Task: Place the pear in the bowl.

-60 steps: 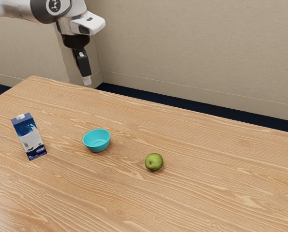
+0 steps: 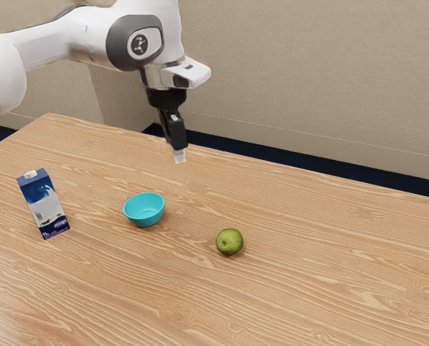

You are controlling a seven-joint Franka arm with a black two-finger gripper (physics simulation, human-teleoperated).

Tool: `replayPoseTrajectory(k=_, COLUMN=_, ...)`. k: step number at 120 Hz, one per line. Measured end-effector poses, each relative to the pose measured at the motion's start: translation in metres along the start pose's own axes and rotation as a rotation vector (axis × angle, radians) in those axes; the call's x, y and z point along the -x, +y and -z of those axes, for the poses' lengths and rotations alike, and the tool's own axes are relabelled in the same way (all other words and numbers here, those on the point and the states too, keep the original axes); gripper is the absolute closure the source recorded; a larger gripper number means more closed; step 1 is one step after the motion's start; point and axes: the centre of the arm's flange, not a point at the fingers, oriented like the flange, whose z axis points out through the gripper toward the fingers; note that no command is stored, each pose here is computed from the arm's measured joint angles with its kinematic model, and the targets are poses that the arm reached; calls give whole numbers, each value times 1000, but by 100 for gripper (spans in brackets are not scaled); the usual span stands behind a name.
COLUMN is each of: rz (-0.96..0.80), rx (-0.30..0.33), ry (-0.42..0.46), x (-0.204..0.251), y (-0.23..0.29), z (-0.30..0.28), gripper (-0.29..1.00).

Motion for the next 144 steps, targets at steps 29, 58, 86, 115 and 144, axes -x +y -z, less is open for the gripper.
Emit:
replayPoseTrajectory(k=29, rz=176, rx=140, ry=-13, x=-18, y=-2, z=-96, gripper=0)
replayPoseTrajectory(k=58, rz=332, rx=121, ry=-51, x=-52, y=11, z=-166, gripper=0)
replayPoseTrajectory(k=86, rz=573, rx=100, ry=-14, x=-78, y=4, z=-228, gripper=0)
replayPoseTrajectory(k=115, rz=767, rx=71, ry=43, x=-90, y=-12, z=-262, gripper=0)
replayPoseTrajectory(k=144, rz=890, rx=70, ry=51, x=-92, y=-9, z=-277, gripper=0)
